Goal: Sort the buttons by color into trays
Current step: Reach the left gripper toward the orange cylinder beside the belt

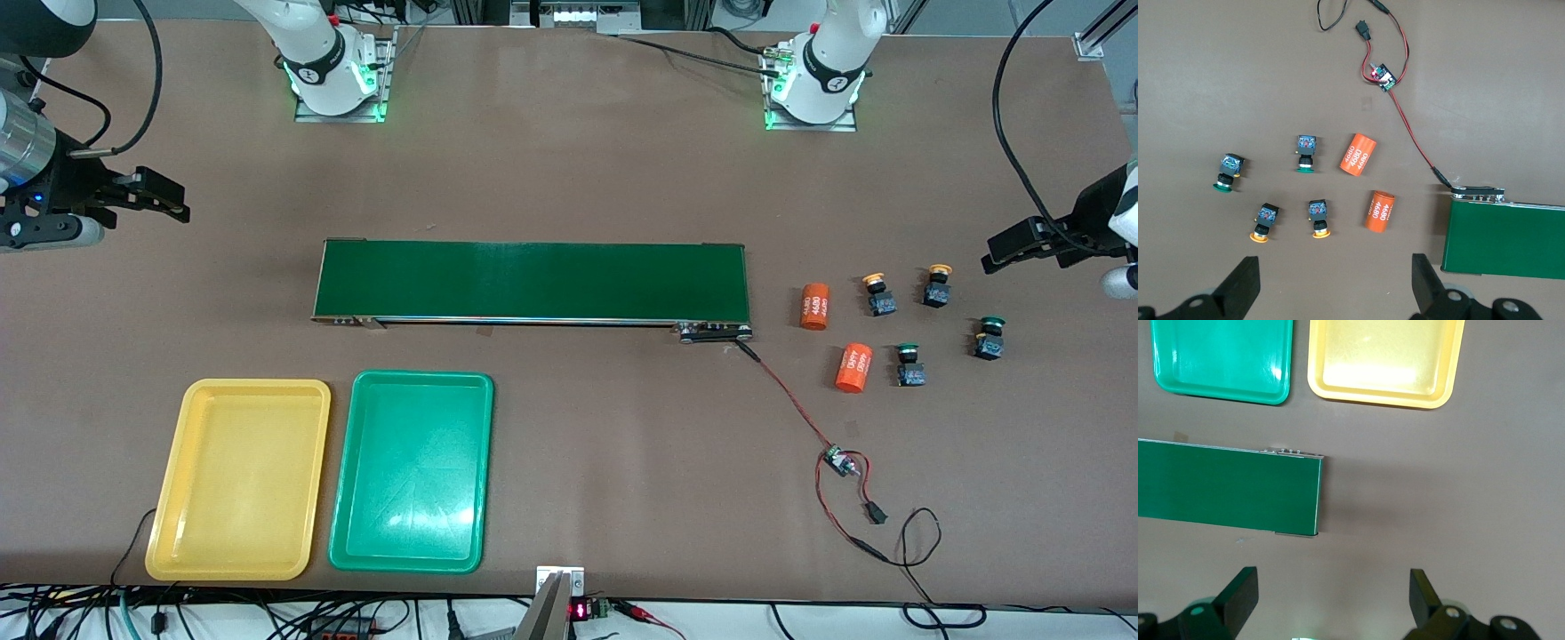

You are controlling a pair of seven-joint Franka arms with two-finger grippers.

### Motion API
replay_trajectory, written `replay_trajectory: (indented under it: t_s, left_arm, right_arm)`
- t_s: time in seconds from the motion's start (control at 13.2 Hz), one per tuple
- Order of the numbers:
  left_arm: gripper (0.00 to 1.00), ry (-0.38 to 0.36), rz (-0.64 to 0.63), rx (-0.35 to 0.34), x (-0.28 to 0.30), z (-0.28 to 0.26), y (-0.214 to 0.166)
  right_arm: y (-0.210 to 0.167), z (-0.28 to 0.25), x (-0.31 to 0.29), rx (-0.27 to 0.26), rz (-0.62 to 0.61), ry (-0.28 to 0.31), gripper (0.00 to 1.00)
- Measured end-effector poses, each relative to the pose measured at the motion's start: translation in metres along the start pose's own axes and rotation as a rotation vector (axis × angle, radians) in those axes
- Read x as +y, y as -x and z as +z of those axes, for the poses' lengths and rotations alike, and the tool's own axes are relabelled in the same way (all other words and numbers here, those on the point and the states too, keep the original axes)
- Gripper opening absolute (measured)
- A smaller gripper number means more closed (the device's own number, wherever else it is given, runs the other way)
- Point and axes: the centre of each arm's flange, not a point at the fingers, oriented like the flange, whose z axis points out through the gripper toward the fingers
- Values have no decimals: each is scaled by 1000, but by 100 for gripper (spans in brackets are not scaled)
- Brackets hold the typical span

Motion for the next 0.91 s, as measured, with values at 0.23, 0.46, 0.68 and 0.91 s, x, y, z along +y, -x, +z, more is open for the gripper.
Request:
replay_trajectory:
  t_s: [0.23, 0.46, 0.68, 0.91]
  left_arm:
    - [100, 0, 5, 3, 3, -2, 1]
    - [100, 0, 3, 0, 2, -3, 2]
    - [100, -1, 1, -27, 1, 11, -2]
    - [100, -1, 5, -81, 3, 44, -14]
  right_arm:
    - [0, 0, 3, 0, 5, -1, 100]
    - [0, 0, 3, 0, 5, -1, 100]
    - [0, 0, 3, 0, 5, -1, 100]
    - [0, 0, 3, -1, 5, -1, 100]
